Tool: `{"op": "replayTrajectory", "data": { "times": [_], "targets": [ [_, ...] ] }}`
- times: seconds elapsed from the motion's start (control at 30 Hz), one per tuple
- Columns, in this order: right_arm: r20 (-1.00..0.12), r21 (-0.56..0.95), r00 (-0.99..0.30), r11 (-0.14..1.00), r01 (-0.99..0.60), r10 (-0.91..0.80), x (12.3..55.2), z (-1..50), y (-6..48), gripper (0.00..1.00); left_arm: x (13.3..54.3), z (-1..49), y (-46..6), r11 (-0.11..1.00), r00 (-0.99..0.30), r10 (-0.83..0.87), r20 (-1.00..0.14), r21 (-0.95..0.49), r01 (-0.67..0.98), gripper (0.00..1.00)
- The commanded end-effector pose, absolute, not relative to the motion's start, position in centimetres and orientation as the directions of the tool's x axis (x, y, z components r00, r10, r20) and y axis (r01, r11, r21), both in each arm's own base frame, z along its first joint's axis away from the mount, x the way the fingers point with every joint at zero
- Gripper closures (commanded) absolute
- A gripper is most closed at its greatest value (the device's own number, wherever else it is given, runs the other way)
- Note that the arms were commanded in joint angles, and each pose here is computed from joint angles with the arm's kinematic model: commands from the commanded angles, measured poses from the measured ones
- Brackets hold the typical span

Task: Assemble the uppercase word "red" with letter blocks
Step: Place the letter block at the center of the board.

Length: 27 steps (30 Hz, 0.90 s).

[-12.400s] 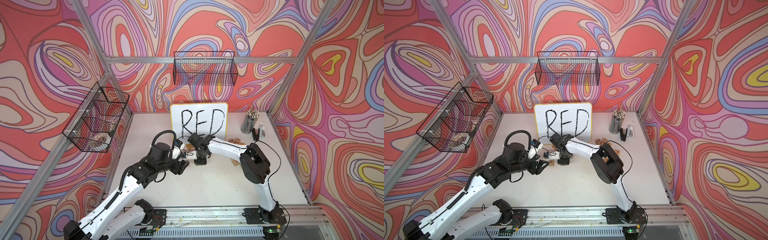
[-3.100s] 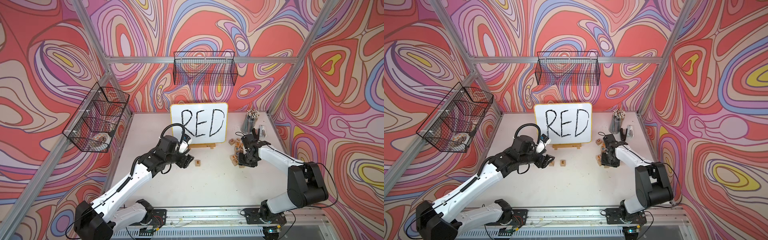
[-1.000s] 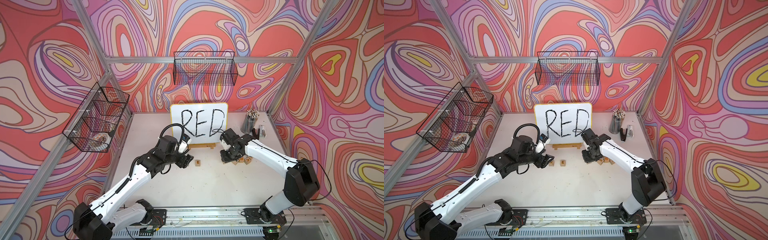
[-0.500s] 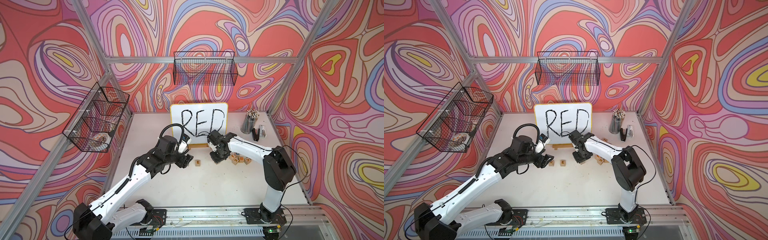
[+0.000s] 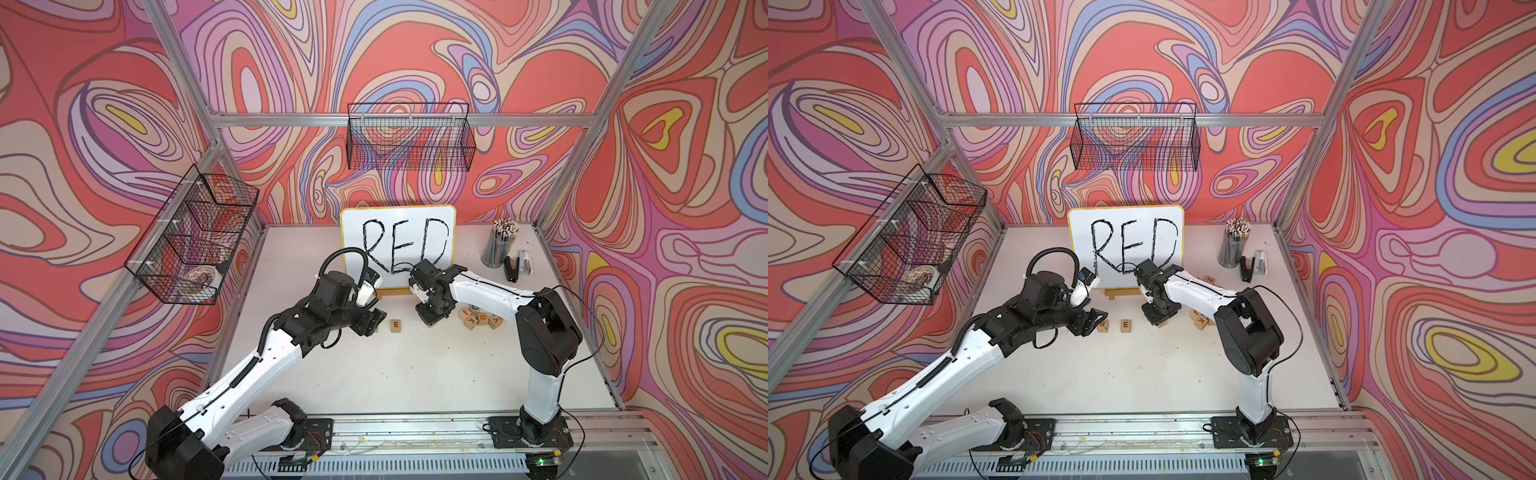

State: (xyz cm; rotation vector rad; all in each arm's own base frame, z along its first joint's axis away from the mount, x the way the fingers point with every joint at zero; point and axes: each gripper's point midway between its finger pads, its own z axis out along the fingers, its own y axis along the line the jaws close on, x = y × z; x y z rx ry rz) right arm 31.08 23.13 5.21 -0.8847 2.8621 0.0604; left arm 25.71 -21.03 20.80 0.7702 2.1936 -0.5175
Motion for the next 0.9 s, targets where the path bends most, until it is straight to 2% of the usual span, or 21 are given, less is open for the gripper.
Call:
{"op": "replayTrajectory", "data": {
  "times": [0.0, 0.4, 0.87],
  "targets": [
    [-0.152, -0.011, -0.784, 0.795, -0.607, -0.601, 31.5, 4.7, 23.8, 0.82, 25.3, 20.8, -20.9, 0.732, -0.530, 0.383, -0.757, -0.101, 0.674, 0.27],
    [-0.166, 0.004, -0.745, 0.755, -0.656, -0.646, 31.8, 4.0, 24.6, 0.77, 25.3, 20.7, -20.9, 0.731, -0.533, 0.384, -0.754, -0.104, 0.674, 0.27],
    [-0.164, 0.050, -0.632, 0.634, -0.772, -0.757, 30.7, 4.4, 25.3, 0.75, 25.2, 20.5, -20.9, 0.729, -0.535, 0.385, -0.752, -0.108, 0.676, 0.27]
  ]
}}
